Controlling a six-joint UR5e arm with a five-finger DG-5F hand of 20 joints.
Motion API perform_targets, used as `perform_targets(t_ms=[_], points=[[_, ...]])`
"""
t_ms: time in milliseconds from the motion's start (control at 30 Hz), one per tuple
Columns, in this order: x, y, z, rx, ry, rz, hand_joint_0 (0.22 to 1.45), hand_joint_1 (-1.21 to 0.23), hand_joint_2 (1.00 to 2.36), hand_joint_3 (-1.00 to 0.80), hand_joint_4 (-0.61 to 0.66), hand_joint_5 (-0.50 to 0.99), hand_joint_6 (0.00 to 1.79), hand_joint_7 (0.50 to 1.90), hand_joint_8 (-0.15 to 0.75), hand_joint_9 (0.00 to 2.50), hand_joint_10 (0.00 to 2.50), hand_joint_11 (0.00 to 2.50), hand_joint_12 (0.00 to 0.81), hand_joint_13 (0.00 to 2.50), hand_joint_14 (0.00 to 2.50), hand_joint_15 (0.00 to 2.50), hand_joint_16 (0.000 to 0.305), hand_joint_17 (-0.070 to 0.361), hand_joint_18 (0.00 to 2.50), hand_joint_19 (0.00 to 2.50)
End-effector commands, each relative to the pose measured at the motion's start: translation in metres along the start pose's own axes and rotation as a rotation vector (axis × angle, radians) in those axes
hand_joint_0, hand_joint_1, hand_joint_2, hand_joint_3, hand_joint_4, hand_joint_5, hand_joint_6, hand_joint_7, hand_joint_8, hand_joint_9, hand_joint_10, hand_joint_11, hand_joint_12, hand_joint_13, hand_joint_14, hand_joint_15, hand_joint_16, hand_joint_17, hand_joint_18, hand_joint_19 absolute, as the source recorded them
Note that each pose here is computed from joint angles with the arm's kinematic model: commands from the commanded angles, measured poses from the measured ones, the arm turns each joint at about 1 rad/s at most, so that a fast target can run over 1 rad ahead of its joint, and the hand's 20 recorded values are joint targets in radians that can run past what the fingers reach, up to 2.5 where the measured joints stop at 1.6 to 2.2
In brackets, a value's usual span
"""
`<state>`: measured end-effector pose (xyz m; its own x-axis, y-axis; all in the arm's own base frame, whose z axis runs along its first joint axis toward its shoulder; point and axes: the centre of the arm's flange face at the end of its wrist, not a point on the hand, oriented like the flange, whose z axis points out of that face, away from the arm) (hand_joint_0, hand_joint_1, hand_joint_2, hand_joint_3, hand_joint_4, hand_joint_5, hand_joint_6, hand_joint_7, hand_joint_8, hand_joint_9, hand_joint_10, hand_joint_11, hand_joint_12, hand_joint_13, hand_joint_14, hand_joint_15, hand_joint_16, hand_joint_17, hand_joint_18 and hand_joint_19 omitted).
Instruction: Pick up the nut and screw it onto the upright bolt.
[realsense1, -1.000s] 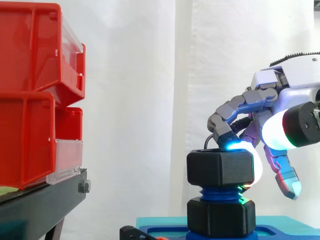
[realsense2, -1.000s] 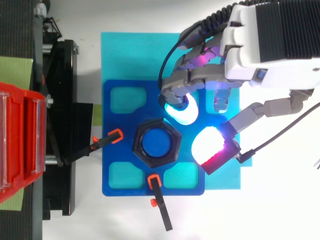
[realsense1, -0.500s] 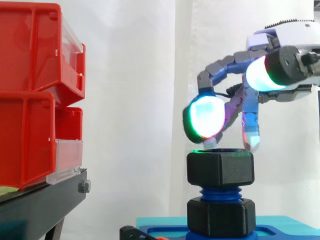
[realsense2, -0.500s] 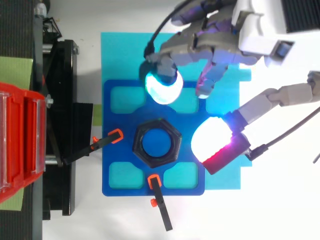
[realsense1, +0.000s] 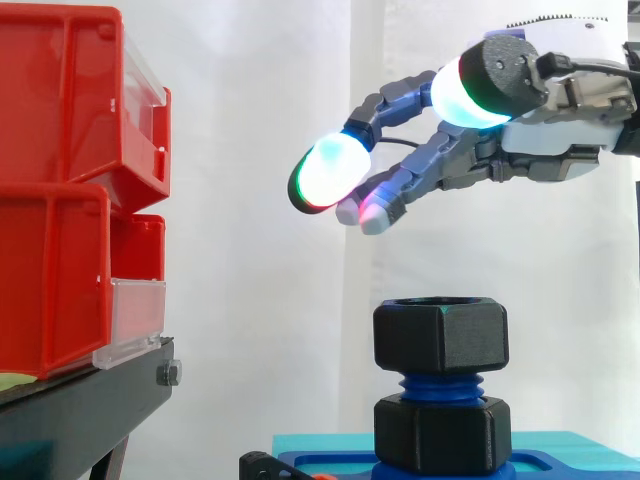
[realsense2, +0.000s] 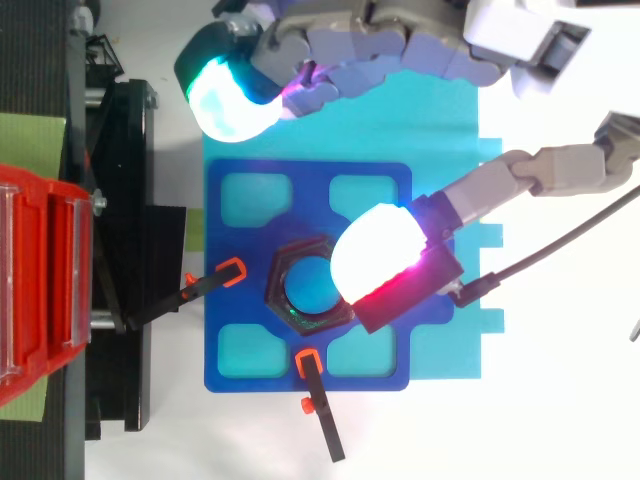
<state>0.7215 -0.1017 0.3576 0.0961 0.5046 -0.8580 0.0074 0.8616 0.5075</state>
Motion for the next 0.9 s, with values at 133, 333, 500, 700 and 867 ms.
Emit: perform_targets(t_ms=[133, 333, 500, 700, 867], points=[[0.032, 0.006, -0.004, -0.003, -0.019, -0.016, 0.43, -0.43, 1.00, -0.50, 0.11, -0.16, 0.50, 0.62, 0.232, 0.73, 0.00, 0.00, 0.371, 0.32, 0.00, 0.00, 0.053, 0.119, 0.04, 0.06], [0.051, 0.008, -0.007, -0.017, -0.052, -0.006, 0.44, -0.45, 1.00, -0.50, 0.12, -0.15, 0.50, 0.63, 0.234, 0.72, 0.00, 0.00, 0.367, 0.32, 0.00, 0.00, 0.052, 0.116, 0.03, 0.06], [0.056, 0.005, -0.010, 0.007, -0.050, -0.005, 0.44, -0.45, 1.00, -0.50, 0.11, -0.15, 0.50, 0.63, 0.233, 0.72, 0.00, 0.00, 0.367, 0.32, 0.00, 0.00, 0.052, 0.117, 0.03, 0.07], [0.059, 0.003, -0.011, 0.016, -0.038, -0.006, 0.44, -0.45, 1.00, -0.50, 0.12, -0.15, 0.50, 0.63, 0.232, 0.69, 0.00, 0.00, 0.369, 0.30, 0.00, 0.00, 0.053, 0.119, 0.01, 0.06], [0.066, -0.001, -0.011, 0.022, -0.024, -0.009, 0.44, -0.48, 1.00, -0.50, 0.12, -0.15, 0.50, 0.63, 0.231, 0.68, 0.00, 0.00, 0.368, 0.27, 0.00, 0.00, 0.054, 0.121, 0.00, 0.03]])
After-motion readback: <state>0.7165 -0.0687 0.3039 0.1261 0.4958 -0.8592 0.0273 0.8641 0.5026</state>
